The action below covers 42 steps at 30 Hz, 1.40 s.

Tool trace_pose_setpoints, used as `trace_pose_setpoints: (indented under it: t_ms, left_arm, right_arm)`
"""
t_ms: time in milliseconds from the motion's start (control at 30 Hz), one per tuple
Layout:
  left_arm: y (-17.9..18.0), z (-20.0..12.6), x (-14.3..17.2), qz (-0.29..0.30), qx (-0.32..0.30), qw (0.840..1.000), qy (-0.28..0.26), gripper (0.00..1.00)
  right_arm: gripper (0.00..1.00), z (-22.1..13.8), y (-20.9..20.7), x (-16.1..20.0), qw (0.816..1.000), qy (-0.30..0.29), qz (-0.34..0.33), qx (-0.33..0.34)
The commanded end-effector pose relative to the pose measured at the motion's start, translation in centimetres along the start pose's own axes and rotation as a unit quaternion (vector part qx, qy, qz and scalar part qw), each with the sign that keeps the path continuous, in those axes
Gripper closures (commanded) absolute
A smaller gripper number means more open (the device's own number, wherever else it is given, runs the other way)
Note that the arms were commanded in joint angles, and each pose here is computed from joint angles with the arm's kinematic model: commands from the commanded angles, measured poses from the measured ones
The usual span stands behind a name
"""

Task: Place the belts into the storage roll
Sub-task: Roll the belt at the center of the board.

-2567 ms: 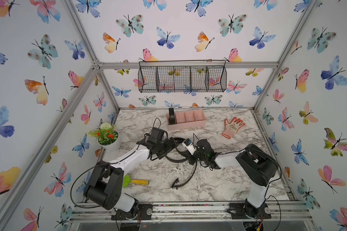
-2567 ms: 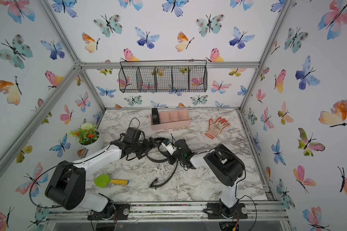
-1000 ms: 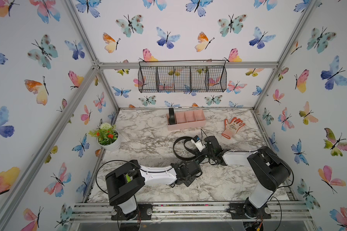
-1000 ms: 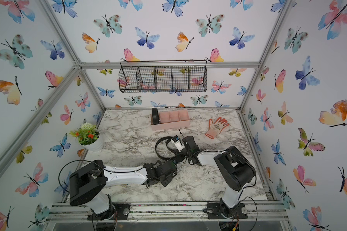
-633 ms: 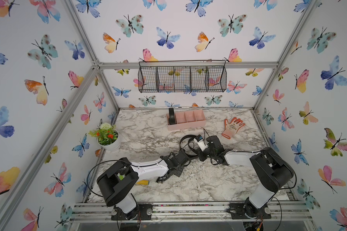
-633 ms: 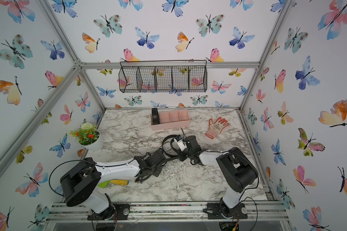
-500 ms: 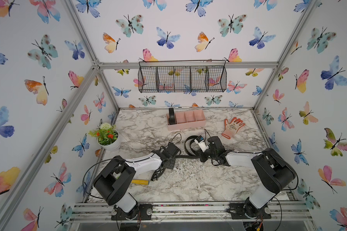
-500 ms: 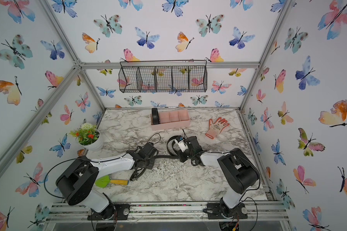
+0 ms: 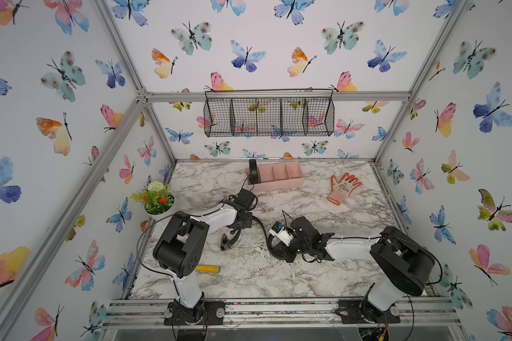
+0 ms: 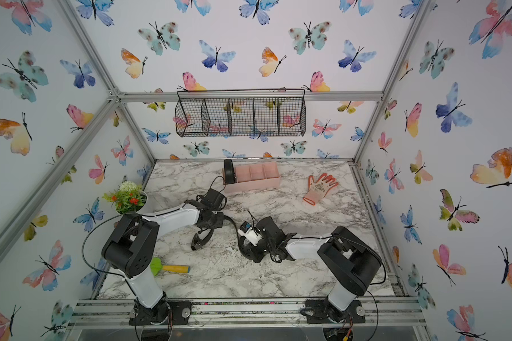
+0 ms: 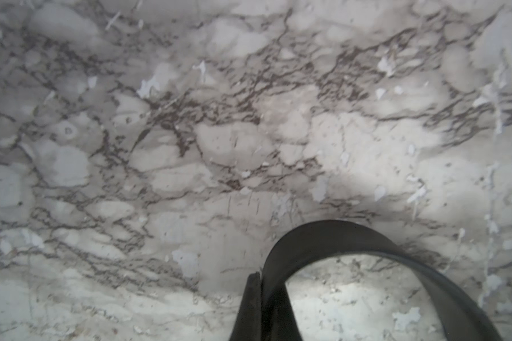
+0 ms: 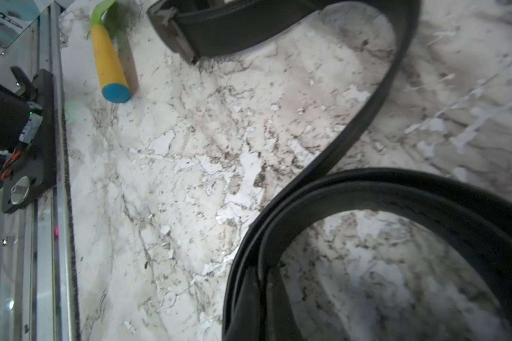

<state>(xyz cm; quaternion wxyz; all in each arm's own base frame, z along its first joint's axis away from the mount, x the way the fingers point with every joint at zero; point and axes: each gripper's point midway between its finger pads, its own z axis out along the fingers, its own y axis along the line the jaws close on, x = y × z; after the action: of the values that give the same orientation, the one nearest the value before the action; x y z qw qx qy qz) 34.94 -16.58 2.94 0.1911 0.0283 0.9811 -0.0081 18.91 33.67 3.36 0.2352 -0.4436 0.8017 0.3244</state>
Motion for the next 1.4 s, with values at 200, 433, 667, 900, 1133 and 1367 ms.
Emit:
trace_pose_setpoints:
  t_ms: [200, 433, 667, 900, 1133, 1367]
  left_arm:
    - [-9.6, 0.0, -1.0, 0.051, 0.097, 0.994, 0.008, 0.98]
    - [-15.3, -1.5, -2.3, 0.100, 0.192, 0.976, 0.013, 0.98]
    - [-21.4, -1.1, -2.2, 0.204, 0.241, 0.947, 0.059, 0.96]
    - [-26.2, -1.4, -1.8, 0.270, 0.257, 0.926, 0.065, 0.94]
    - [-29.5, -2.0, -1.4, 0.286, 0.305, 0.905, 0.075, 0.91]
    - [-31.0, -3.5, 0.2, 0.304, 0.358, 0.879, 0.083, 0.72]
  right_arm:
    - [0.97, -0.4, 3.9, 3.5, 0.997, 0.028, -0.025, -0.065]
    - [0.97, -0.4, 4.3, 4.4, 0.995, 0.039, -0.047, -0.076]
    - [0.97, 1.1, 4.1, 4.4, 0.994, 0.063, -0.066, -0.065]
    - [0.97, 2.2, 3.6, 2.5, 0.993, 0.054, -0.088, -0.057]
    - [0.97, 3.7, 3.5, -0.3, 0.992, 0.034, -0.109, -0.054]
    - [0.97, 5.2, 3.3, -1.1, 0.991, 0.032, -0.114, -0.058]
